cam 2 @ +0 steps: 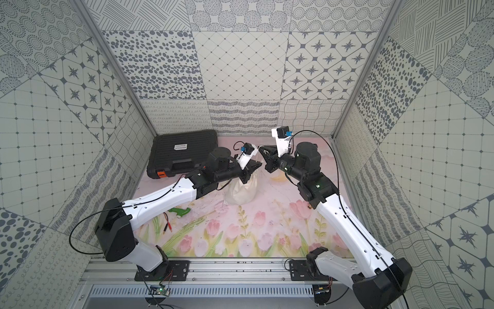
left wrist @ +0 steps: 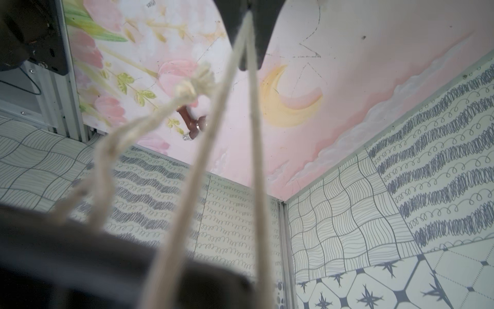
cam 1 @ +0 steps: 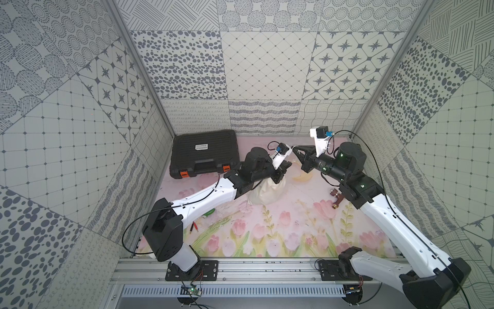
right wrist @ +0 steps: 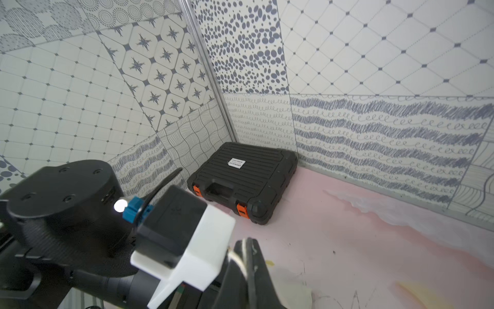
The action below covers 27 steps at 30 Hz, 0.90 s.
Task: Close the soil bag
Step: Frap the soil bag at the center of the board.
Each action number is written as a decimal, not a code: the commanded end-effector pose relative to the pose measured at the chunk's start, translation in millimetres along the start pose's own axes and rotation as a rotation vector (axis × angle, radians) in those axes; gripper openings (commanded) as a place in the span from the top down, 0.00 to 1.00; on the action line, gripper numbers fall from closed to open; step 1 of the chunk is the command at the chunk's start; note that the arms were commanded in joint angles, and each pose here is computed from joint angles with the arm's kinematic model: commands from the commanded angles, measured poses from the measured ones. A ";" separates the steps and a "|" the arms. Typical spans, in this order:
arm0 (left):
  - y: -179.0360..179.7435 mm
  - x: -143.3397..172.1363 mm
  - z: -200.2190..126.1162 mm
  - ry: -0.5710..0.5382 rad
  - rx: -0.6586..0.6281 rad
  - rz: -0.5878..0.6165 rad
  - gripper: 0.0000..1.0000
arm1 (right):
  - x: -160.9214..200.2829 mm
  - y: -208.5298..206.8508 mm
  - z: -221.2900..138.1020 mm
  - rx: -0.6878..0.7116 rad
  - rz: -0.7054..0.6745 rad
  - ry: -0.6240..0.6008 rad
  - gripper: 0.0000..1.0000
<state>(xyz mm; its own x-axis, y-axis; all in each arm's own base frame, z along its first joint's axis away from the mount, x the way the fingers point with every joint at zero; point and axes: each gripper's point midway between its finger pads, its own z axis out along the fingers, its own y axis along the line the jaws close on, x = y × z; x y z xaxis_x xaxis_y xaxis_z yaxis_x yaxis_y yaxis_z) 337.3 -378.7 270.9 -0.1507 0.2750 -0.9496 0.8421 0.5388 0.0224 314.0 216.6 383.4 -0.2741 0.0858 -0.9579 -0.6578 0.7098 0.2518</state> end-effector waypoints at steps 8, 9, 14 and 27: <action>-2.3 240.4 -37.3 0.795 -0.251 -0.073 0.94 | -129.5 -5.8 -69.9 0.169 -0.103 -0.421 1.00; -1.0 246.8 -38.9 0.817 -0.273 -0.060 0.93 | -131.6 -9.8 -73.5 0.191 -0.101 -0.430 1.00; 4.4 272.4 -46.5 0.925 -0.333 -0.029 0.89 | -137.7 -26.0 -91.0 0.275 -0.091 -0.469 1.00; 26.3 289.1 -89.2 1.120 -0.496 0.042 0.85 | -141.9 -73.8 -142.9 0.481 -0.068 -0.536 1.00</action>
<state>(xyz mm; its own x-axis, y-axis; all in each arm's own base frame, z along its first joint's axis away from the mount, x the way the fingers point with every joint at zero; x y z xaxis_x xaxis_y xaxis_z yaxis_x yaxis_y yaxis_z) 351.2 -400.4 181.2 -0.2794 0.2768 -0.9194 0.6949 0.7191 0.0053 316.3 122.3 299.4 -0.5620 0.0640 -0.8246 -0.3242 0.9002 0.2908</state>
